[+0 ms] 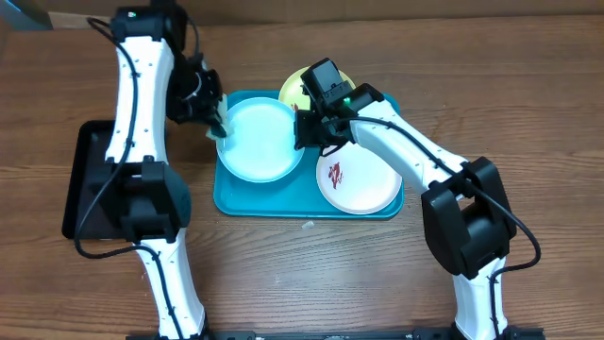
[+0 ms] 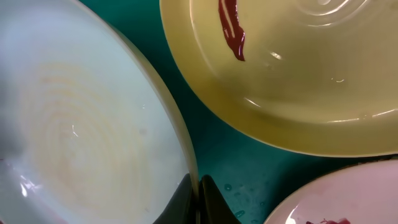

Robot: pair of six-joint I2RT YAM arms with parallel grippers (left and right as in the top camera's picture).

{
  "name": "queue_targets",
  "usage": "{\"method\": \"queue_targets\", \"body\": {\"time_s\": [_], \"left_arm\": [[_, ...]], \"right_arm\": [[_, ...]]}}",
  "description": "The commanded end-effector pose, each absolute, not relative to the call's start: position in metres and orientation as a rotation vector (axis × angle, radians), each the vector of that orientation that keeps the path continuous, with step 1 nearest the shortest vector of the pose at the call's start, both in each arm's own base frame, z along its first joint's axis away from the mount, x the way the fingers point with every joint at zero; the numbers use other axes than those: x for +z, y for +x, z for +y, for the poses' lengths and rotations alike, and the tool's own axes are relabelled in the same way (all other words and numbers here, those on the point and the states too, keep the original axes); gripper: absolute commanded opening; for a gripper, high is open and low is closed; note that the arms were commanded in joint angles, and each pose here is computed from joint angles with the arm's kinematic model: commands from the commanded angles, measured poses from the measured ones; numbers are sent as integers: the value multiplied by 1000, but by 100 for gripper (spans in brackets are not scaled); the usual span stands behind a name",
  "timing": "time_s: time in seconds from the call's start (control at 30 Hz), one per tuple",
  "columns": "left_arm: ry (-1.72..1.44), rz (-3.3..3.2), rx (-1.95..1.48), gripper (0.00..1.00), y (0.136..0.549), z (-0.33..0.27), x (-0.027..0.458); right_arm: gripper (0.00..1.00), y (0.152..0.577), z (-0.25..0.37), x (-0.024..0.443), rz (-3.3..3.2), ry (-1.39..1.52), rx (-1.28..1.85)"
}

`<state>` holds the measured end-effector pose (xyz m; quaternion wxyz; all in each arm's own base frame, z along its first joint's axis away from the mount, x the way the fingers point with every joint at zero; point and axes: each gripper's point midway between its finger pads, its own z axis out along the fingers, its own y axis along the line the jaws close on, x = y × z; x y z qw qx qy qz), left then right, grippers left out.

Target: Clean dirty plates on tray and stack at the side

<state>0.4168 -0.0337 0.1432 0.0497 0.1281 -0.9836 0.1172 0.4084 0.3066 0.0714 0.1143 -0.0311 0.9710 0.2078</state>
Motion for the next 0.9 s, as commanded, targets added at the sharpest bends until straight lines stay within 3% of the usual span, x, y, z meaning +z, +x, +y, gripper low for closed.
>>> {"method": "queue_targets", "body": {"time_s": [0.0, 0.27, 0.87], "left_arm": [[354, -2959, 364, 4, 406, -39, 134], [270, -2899, 409, 4, 396, -52, 93], [219, -2902, 498, 4, 396, -85, 46]], "right_arm": [[4, 407, 304, 54, 2870, -21, 533], [4, 402, 298, 44, 2904, 61, 493], [4, 394, 305, 27, 2890, 33, 492]]}}
